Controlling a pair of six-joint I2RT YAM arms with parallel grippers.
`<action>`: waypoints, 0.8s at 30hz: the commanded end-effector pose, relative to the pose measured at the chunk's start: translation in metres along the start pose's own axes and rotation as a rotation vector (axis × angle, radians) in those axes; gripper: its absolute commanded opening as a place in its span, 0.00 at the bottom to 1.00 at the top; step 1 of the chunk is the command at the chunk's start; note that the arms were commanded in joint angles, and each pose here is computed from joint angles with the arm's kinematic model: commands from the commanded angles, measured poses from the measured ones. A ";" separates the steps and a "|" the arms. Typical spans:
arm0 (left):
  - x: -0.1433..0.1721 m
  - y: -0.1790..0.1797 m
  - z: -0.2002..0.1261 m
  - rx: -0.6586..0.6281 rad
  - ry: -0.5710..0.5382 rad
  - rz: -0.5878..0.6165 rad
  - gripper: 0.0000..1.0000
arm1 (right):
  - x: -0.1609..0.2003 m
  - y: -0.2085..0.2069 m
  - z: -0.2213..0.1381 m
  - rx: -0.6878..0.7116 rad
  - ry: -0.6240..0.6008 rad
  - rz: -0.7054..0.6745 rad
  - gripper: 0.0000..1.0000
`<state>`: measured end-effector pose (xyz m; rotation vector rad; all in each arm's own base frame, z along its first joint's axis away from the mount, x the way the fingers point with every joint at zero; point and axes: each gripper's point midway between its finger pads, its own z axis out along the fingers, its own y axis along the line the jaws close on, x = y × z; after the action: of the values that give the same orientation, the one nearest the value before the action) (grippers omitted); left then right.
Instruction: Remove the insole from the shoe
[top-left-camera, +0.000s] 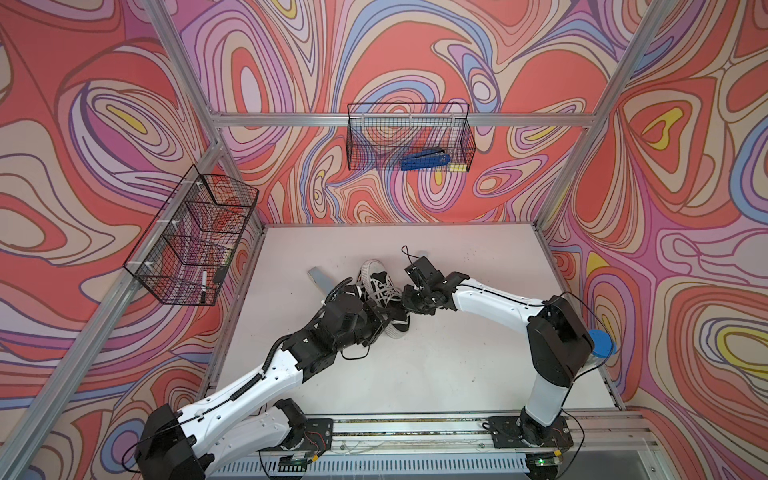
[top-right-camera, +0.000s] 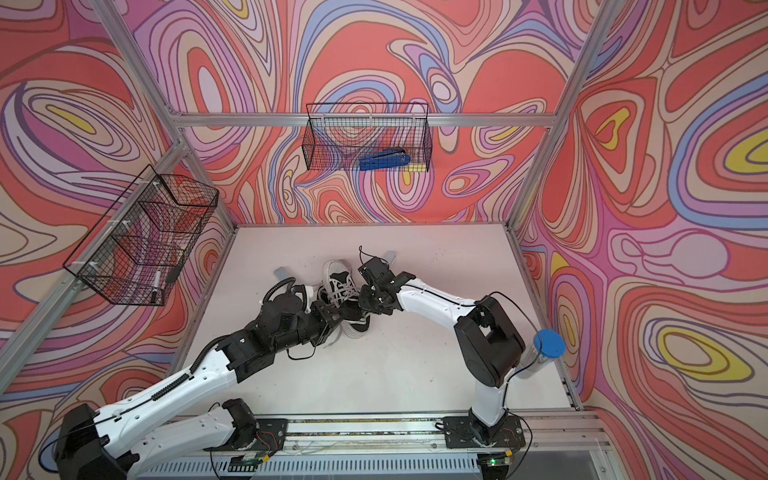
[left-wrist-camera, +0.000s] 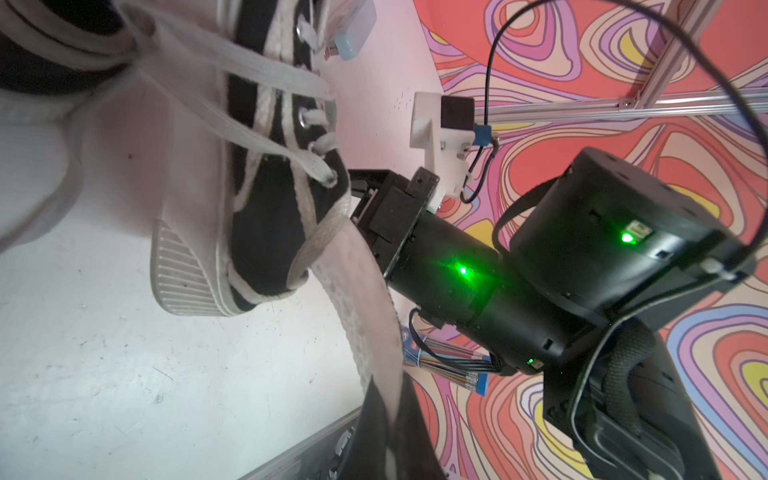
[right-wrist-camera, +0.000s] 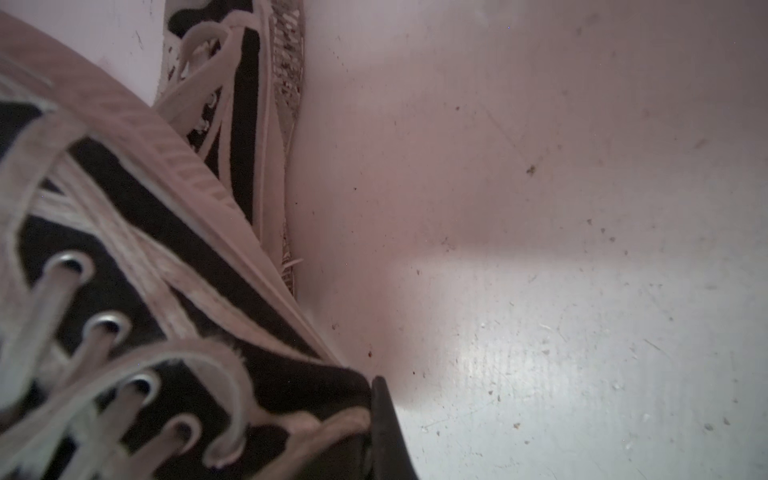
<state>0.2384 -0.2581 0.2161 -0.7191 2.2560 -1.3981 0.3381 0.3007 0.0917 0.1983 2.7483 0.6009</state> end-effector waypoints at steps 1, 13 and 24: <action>0.021 -0.056 -0.004 0.237 0.123 -0.008 0.00 | -0.019 -0.019 0.013 0.029 -0.056 0.099 0.00; 0.065 -0.039 0.028 0.265 0.337 -0.080 0.00 | -0.049 -0.068 -0.001 0.141 -0.184 0.277 0.00; 0.068 -0.039 -0.007 0.299 0.354 -0.087 0.00 | -0.076 -0.094 -0.004 0.252 -0.220 0.273 0.00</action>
<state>0.2235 -0.2940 0.1934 -0.7321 2.2686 -1.6918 0.3574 0.2449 0.0804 0.5426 2.7438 0.4558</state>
